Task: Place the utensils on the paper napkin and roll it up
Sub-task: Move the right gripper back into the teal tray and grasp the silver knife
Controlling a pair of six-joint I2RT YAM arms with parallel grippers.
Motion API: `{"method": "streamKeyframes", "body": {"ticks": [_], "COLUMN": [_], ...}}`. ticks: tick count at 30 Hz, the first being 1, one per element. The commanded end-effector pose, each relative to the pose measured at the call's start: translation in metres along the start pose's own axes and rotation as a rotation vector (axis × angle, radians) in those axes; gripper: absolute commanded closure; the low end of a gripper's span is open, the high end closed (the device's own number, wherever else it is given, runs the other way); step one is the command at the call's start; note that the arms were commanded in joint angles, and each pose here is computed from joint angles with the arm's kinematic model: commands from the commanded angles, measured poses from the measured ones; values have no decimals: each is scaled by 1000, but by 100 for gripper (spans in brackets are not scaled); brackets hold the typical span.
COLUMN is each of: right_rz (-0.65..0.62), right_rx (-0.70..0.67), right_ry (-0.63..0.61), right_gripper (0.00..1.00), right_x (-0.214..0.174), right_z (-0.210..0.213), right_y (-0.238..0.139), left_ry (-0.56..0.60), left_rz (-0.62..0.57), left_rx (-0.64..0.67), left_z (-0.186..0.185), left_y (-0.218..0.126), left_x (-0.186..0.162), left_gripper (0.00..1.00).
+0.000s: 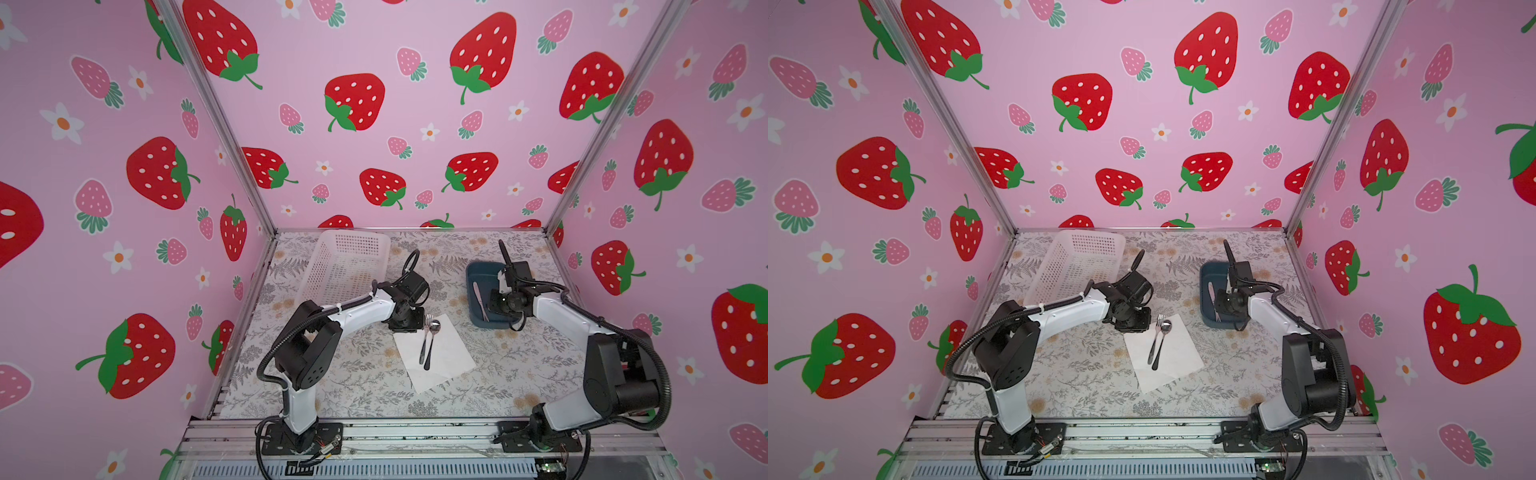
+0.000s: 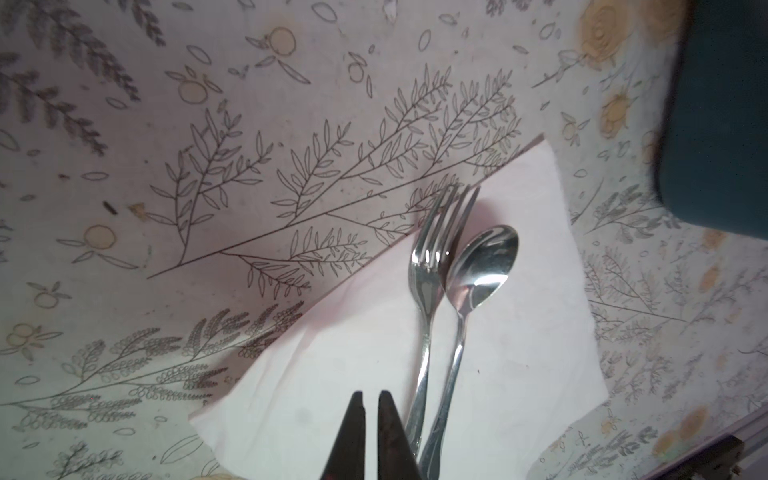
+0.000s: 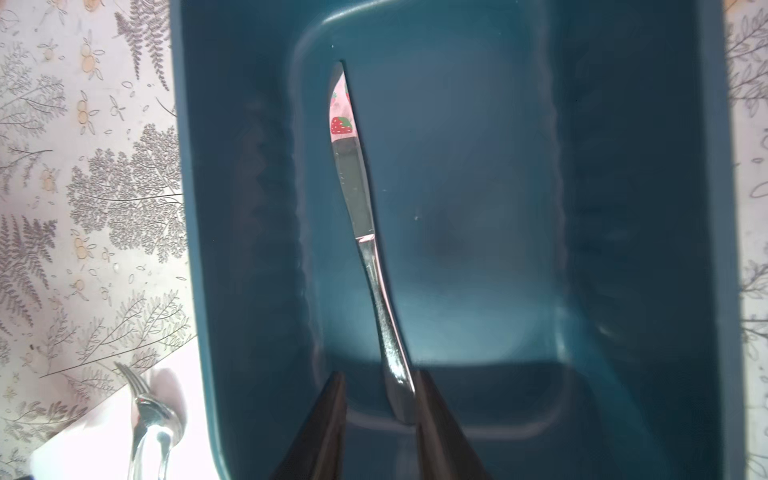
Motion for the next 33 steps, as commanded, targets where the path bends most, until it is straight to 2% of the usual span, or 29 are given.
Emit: {"method": "streamKeyframes", "body": {"ticks": [1,6,7,10,23,26,32,33], "right_rz": [14,22,25,64,189,203,275,283], "right_rx": [2,15,31,37,-58,-134,-181,-194], "right_ry": [-36,-85,-105,-158,-233,-251,-303,-311], "right_gripper": [68,65,64,60,56,56,61,61], "right_x": [4,9,10,14,15,13,3,1], "right_z": [0,1,2,6,8,4,6,6], "right_y": [1,6,7,13,47,54,71,74], "left_ry": [1,-20,-22,-45,-206,-230,-186,-171], "left_rz": [44,95,106,129,68,40,-30,-42], "left_rx": [42,38,50,78,151,150,123,110], "left_z": [4,6,8,16,35,35,19,16], "left_y": [5,21,23,26,17,11,-14,-18], "left_x": [0,-5,-8,-17,-51,-53,-46,-45], "left_gripper": [91,93,98,100,100,100,96,90]}}
Point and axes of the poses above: each gripper's point midway between its finger pads, its own y axis out along the fingers, its own z axis along the line the jaws close on, x = y × z, the point moved 6 cm from there along -y, back along the fingers, and after that the axes turned 7 degrees about y, right-handed, at the moved point
